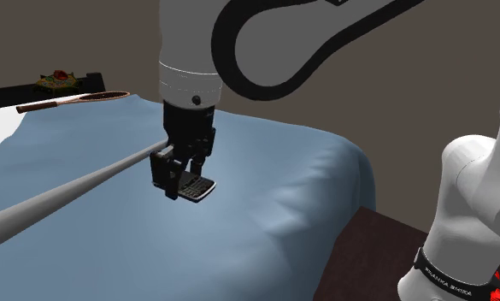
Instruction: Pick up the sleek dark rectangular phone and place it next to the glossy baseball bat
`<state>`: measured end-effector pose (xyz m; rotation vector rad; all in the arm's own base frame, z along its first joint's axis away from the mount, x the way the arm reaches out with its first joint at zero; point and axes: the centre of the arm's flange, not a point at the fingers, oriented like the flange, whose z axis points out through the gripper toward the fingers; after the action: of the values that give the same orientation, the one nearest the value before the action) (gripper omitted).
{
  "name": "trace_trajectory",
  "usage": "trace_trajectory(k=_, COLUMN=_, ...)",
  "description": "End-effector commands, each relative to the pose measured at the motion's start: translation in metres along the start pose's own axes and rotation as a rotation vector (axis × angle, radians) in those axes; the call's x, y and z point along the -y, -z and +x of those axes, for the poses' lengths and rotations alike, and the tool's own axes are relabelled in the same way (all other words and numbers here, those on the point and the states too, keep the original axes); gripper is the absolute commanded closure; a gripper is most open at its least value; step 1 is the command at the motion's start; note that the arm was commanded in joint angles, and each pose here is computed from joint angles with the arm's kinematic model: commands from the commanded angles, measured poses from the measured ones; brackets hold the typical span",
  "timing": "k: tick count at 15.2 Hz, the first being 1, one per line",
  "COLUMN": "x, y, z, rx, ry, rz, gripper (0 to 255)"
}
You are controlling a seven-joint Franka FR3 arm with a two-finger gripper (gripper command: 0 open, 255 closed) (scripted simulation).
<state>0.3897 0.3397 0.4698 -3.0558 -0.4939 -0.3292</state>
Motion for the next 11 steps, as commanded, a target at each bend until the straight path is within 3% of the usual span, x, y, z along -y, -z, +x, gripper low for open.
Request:
trace_trajectory(k=1, x=0.003, y=-0.010, z=-0.004, rx=0.000, ry=-0.001, rz=0.000, gripper=255)
trace_trajectory(k=11, x=0.004, y=-0.061, z=-0.015, rx=0.000, ry=-0.001, rz=0.000, gripper=255)
